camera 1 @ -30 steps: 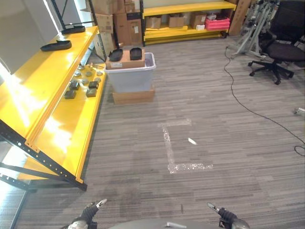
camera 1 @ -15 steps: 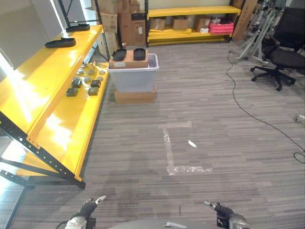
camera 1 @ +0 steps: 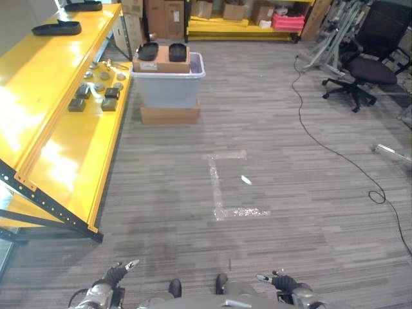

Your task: Move parts from the plastic box to the shelf.

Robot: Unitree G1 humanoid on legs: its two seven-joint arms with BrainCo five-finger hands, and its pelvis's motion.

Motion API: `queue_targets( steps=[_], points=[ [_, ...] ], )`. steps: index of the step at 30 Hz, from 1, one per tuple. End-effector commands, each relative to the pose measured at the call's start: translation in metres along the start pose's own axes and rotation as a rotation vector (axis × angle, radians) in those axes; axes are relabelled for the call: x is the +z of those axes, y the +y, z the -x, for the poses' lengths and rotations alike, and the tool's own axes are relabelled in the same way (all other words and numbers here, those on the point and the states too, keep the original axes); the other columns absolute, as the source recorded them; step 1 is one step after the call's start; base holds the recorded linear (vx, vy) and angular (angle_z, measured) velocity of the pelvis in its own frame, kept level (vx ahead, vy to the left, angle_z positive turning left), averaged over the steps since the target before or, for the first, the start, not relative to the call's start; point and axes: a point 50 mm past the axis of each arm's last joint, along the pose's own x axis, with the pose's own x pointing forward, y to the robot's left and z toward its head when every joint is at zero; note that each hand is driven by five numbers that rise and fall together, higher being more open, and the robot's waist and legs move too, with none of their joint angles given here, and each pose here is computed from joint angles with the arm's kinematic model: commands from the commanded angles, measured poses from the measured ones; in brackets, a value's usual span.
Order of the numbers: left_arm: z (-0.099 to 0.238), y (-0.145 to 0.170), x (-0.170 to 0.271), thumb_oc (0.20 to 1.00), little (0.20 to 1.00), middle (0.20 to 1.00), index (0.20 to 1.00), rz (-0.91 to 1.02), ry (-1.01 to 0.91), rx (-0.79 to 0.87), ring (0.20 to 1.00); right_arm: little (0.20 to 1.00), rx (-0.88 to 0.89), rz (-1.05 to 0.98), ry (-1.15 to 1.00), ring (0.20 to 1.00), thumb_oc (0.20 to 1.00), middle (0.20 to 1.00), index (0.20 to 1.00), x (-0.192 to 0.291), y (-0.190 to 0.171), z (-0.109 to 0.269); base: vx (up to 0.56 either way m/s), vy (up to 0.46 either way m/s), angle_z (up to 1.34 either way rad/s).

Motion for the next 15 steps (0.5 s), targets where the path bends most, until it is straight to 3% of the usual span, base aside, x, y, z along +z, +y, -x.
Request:
queue_targets(
  steps=[1, 3, 8, 15],
  points=[
    [-0.004, 0.000, 0.023, 1.000, 1.000, 1.000, 1.000, -0.154, -0.050, -0.011, 1.000, 1.000, -0.022, 0.003, 0.029, 1.000, 1.000, 1.000, 1.000, -0.006, -0.009, 0.001, 0.36, -0.302, 0.39],
    [-0.003, -0.003, 0.016, 1.000, 1.000, 1.000, 1.000, -0.245, -0.014, -0.043, 1.000, 1.000, -0.022, 0.003, 0.064, 1.000, 1.000, 1.000, 1.000, -0.016, -0.009, 0.003, 0.33, -0.251, 0.63],
    [-0.003, -0.013, 0.014, 1.000, 1.000, 1.000, 1.000, -0.188, -0.006, -0.060, 1.000, 1.000, -0.043, -0.014, 0.098, 1.000, 1.000, 1.000, 1.000, -0.029, -0.015, 0.006, 0.22, -0.176, 0.35],
    [-0.002, -0.029, 0.011, 1.000, 1.000, 1.000, 1.000, -0.215, -0.014, -0.105, 1.000, 1.000, -0.074, 0.024, 0.072, 1.000, 1.000, 1.000, 1.000, -0.017, -0.027, 0.005, 0.26, -0.069, -0.06]
  ],
)
